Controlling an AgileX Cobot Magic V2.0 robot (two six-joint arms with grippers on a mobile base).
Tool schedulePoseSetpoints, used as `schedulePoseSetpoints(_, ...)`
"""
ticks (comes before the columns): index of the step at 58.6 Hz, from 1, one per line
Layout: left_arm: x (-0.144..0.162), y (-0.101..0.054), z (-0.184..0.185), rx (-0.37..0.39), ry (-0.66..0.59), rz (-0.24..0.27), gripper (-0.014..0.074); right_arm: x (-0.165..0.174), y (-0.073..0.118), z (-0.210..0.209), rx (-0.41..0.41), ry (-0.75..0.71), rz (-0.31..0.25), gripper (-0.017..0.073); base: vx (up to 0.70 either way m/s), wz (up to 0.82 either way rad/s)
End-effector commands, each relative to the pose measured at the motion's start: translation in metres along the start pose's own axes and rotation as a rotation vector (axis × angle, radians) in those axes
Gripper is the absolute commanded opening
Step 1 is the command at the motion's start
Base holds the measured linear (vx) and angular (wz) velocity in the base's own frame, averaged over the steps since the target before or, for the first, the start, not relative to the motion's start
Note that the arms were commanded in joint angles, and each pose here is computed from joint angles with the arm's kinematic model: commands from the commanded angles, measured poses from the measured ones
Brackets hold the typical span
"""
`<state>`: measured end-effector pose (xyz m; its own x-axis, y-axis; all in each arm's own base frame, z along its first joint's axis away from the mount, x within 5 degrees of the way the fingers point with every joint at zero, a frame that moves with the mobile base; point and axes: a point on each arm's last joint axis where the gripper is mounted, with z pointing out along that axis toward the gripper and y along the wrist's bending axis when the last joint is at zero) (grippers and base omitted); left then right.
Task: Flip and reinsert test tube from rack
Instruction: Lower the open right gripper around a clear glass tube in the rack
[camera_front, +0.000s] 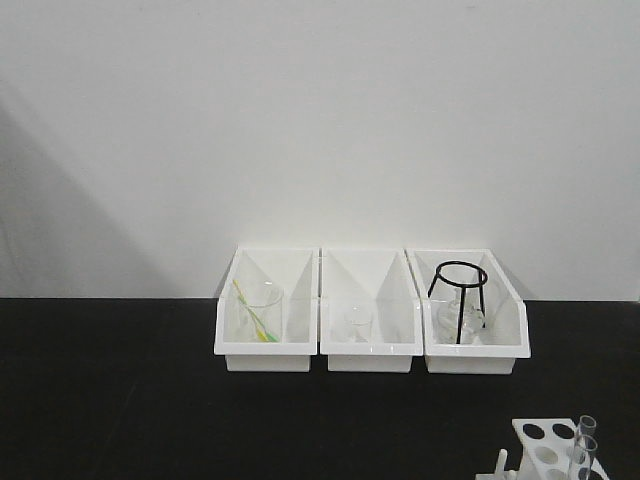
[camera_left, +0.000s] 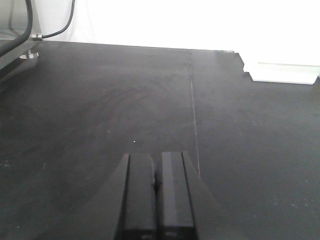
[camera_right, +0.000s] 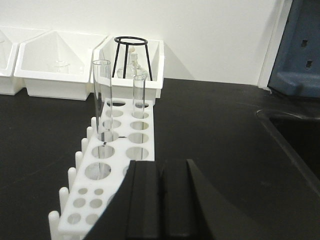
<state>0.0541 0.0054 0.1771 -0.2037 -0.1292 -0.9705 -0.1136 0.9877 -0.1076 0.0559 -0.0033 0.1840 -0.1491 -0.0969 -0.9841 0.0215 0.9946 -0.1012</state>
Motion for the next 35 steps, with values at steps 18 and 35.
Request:
schedulePoseSetpoints(18, -0.008, -0.002, -0.001, 0.023, -0.095, -0.003, -0.0006, -0.028, 0.002, -0.005, -0.020, -0.323, 0.006, -0.0008, 0.00, 0.00)
schedulePoseSetpoints(35, -0.008, -0.002, -0.001, 0.023, -0.095, -0.003, -0.0006, -0.067, -0.002, -0.008, -0.015, -0.334, 0.004, -0.0008, 0.00, 0.00)
